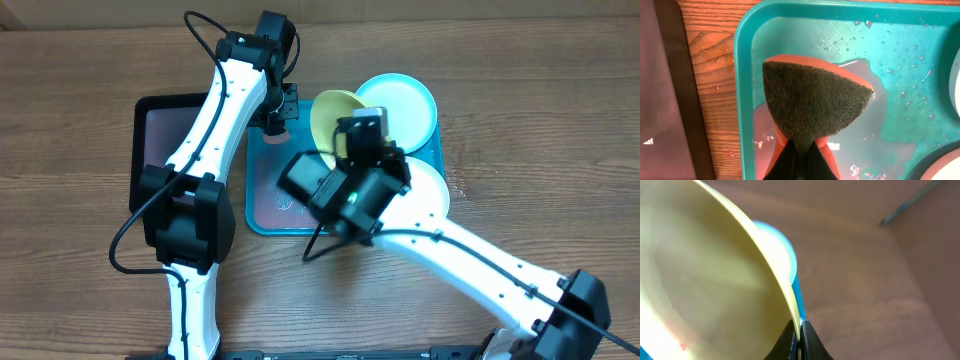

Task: Clean dirty plates on tray and stack at the side
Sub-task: 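Tilt and lift the yellow plate off the teal tray with the right gripper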

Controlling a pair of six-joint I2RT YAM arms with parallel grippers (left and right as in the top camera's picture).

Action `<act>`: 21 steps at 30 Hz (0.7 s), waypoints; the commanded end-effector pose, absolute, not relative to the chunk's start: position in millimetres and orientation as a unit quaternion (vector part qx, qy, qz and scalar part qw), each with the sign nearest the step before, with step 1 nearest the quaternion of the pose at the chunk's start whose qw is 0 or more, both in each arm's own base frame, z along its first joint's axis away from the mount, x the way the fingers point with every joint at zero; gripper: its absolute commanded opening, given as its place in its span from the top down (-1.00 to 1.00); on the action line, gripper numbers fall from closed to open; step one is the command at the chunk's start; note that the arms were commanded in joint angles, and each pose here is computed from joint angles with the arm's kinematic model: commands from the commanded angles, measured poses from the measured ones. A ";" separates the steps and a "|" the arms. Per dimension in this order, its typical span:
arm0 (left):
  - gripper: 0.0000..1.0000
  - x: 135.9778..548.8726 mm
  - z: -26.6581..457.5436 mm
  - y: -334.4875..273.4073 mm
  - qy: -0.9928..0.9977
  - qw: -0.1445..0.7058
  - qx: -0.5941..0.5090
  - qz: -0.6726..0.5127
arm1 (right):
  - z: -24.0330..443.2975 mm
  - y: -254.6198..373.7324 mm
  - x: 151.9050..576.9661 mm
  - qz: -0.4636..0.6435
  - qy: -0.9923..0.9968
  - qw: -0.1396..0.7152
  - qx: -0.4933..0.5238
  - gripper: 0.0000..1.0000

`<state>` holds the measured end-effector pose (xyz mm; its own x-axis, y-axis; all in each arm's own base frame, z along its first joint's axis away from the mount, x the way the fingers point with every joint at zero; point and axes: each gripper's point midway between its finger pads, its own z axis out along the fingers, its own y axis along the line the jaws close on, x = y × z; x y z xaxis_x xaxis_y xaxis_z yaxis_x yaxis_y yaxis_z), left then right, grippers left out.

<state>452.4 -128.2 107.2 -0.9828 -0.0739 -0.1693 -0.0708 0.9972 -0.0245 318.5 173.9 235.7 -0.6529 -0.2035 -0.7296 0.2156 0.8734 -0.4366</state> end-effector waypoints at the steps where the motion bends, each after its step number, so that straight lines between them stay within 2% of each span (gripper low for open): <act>1: 0.92 455.0 109.9 -127.7 0.995 0.091 -0.032 -0.009 | 216.2 177.3 315.9 -0.165 0.926 0.339 0.023 0.93; 5: 0.91 455.1 109.9 -127.9 0.995 0.092 -0.034 -0.010 | 194.0 189.7 316.7 -0.084 0.962 0.260 -0.007 0.93; 8: 0.92 455.1 109.9 -127.8 0.995 0.092 -0.034 -0.009 | 187.7 188.0 317.1 -0.057 0.971 0.230 -0.008 0.93; 21: 0.92 466.0 111.6 -126.8 0.993 0.115 -0.035 -0.005 | 181.4 186.5 326.8 0.019 0.982 0.187 -0.001 0.93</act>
<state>460.2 -130.1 108.7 -0.9767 -0.0757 -0.2006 -0.0702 0.9969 -0.0341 321.9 183.2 168.0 -0.9307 -0.0142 -0.3656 0.0076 0.9983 -0.0583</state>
